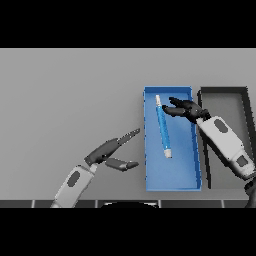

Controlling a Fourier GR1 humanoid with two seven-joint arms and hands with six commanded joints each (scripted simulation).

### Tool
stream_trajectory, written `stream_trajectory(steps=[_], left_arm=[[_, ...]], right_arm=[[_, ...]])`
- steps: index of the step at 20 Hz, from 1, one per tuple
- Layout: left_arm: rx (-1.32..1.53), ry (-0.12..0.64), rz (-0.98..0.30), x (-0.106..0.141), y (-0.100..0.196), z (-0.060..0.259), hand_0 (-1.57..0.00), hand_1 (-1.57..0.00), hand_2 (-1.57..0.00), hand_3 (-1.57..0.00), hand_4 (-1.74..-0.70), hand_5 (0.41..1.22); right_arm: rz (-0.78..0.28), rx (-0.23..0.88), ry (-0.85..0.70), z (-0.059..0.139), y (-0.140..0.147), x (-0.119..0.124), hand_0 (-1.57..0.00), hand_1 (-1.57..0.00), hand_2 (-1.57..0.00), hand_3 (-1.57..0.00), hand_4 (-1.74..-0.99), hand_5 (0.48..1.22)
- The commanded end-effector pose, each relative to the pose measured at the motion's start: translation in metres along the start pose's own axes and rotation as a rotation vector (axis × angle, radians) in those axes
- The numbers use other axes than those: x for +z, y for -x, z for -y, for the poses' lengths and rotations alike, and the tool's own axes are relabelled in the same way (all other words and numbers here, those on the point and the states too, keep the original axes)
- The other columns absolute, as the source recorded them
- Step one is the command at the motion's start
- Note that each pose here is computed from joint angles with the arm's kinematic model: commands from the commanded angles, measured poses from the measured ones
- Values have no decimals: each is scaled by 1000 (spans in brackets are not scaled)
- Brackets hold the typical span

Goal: Pick up the blue pipe and place it into the blue bin.

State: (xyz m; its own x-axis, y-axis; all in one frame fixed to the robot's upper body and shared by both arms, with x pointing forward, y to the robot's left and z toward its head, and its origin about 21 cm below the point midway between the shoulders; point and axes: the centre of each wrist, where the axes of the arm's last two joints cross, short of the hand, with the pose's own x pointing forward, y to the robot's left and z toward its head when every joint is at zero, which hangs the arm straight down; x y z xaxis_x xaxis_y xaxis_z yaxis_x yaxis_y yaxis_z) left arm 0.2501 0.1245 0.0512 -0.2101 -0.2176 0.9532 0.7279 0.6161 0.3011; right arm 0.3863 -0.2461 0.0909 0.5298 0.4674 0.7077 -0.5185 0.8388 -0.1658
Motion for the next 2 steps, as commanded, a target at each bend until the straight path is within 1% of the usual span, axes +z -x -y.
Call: stream_trajectory(steps=[1,2], left_arm=[[1,-4,-5,1,0,0,1,1,1,1,-885,480],[3,-7,-7,2,0,-1,1,1,1,1,-885,480]], right_arm=[[-7,20,-4,-1,3,1,-212,-100,-24,-5,-1152,791],[-4,17,-3,1,1,2,-212,-100,-24,-5,-1152,798]])
